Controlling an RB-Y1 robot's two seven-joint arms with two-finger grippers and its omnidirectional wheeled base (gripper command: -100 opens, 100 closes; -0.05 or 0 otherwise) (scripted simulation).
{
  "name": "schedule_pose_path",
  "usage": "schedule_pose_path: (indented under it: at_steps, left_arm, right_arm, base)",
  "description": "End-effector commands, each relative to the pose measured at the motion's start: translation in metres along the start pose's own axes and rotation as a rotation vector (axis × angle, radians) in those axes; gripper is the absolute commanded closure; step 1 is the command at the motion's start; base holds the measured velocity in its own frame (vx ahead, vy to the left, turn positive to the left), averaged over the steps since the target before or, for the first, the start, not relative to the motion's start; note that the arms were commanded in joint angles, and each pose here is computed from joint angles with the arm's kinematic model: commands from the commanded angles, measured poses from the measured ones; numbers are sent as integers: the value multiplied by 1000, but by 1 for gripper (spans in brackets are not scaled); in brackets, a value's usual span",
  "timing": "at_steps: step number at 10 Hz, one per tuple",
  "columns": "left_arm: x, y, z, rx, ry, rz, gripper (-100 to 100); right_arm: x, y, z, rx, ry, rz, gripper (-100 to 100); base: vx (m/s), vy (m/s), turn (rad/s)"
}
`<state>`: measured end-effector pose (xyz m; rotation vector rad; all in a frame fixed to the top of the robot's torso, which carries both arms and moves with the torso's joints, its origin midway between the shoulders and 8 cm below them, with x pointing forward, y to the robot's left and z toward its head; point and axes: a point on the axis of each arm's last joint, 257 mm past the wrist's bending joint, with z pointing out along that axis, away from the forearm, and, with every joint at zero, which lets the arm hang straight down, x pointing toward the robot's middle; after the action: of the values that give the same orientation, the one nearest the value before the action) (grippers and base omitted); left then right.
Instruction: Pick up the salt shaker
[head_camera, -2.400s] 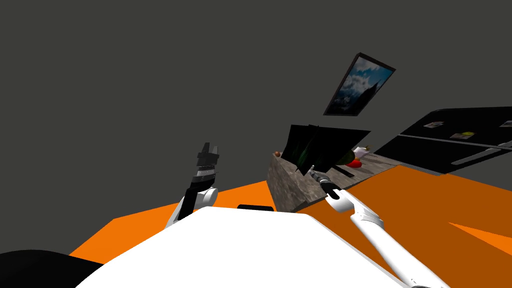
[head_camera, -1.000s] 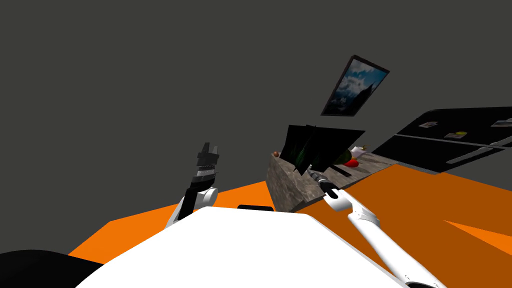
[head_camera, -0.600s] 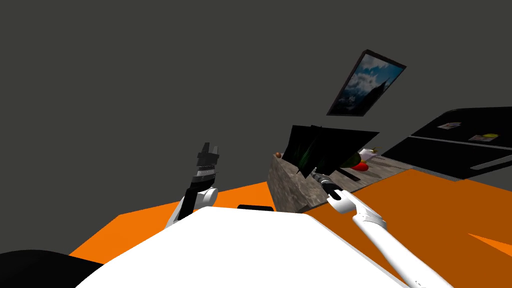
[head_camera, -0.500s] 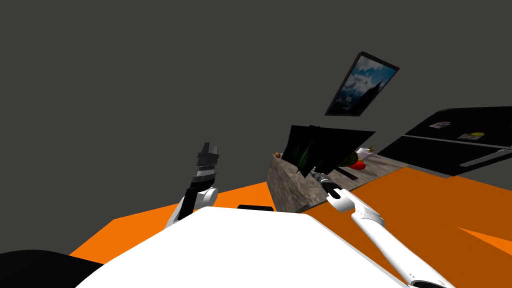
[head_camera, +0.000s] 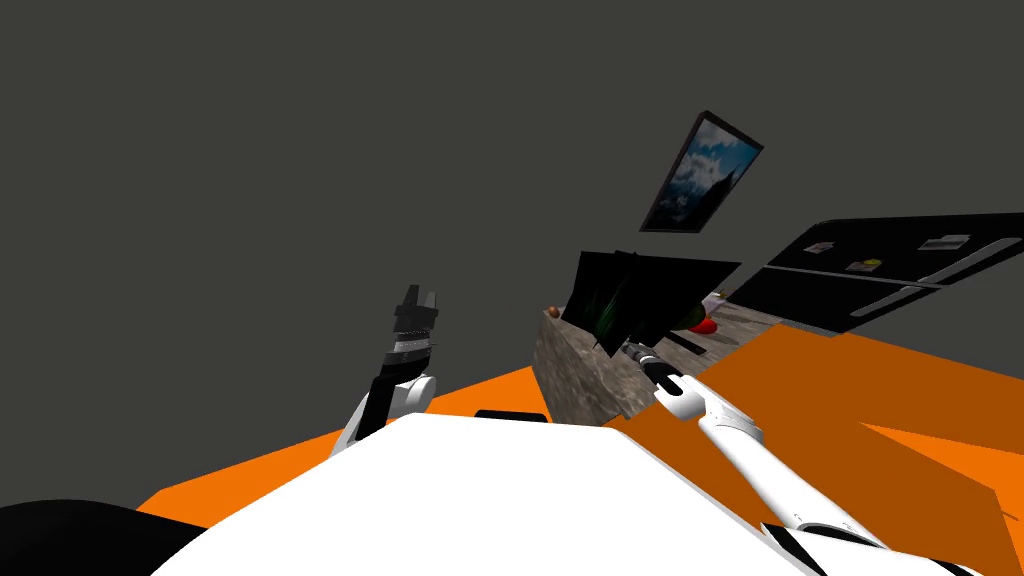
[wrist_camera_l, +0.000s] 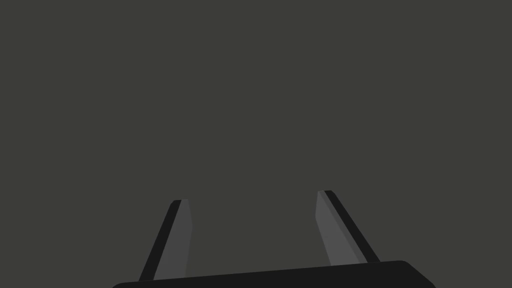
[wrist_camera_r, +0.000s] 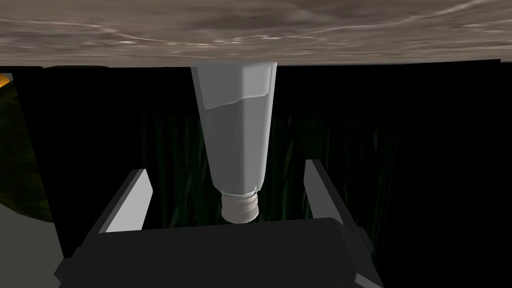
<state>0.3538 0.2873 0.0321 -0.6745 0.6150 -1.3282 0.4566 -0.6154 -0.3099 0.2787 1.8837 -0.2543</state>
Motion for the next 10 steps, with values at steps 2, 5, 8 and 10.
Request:
schedule_pose_path:
  at_steps: [2, 5, 8, 10]
  left_arm:
    - [0, 0, 0, 0, 0, 0, 0]
    - [0, 0, 0, 0, 0, 0, 0]
    - [0, 0, 0, 0, 0, 0, 0]
    - [0, 0, 0, 0, 0, 0, 0]
  right_arm:
    - [-5, 1, 7, -34, -7, -11, -100]
    - [-3, -2, 10, -58, -4, -19, -100]
    - [0, -6, 12, -83, -1, -24, -100]
    - [-9, -5, 16, -103, -13, -33, -100]
  base:
    - [30, 40, -68]
    - [45, 45, -86]
    - [67, 59, -123]
    - [41, 43, -51]
